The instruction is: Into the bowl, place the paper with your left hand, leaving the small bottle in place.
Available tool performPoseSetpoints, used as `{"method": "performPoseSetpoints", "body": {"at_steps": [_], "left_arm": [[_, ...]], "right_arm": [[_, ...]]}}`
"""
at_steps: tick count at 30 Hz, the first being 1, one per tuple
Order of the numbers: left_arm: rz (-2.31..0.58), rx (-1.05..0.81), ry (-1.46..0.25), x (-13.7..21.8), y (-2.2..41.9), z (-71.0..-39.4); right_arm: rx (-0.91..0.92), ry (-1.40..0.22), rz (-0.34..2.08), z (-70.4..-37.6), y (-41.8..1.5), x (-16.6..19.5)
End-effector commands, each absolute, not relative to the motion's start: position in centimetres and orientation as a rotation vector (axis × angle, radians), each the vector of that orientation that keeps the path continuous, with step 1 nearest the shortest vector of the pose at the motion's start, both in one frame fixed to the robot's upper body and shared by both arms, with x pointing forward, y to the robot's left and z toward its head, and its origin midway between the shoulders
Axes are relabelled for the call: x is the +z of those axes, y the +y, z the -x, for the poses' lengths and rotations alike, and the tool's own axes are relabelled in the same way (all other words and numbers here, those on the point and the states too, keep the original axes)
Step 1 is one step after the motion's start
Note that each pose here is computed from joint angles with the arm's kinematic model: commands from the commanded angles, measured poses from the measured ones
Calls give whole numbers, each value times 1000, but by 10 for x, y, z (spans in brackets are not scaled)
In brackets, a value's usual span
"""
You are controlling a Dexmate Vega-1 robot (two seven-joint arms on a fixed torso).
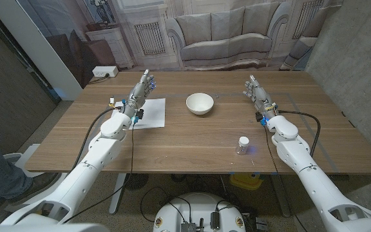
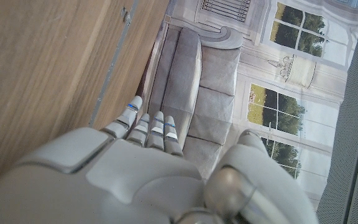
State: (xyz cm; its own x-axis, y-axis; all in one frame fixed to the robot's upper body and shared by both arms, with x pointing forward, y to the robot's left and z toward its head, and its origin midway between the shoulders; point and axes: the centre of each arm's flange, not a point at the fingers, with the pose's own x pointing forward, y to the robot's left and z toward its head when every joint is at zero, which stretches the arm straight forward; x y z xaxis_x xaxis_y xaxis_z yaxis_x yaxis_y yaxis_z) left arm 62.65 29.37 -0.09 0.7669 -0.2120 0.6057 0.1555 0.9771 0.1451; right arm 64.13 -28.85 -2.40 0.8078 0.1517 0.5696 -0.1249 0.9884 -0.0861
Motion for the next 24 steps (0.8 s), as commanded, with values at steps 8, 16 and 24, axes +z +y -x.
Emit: {"method": "performPoseSetpoints", "body": {"at_steps": [8, 16, 24], "left_arm": [[-172, -162, -751, 13, 305, -609], [-225, -119, -759, 19, 316, -598], [-294, -61, -770, 25, 324, -587]], "right_arm": [[137, -643, 36, -640, -289, -17], [152, -640, 0, -640, -288, -19], [162, -652, -11, -640, -287, -18]]}}
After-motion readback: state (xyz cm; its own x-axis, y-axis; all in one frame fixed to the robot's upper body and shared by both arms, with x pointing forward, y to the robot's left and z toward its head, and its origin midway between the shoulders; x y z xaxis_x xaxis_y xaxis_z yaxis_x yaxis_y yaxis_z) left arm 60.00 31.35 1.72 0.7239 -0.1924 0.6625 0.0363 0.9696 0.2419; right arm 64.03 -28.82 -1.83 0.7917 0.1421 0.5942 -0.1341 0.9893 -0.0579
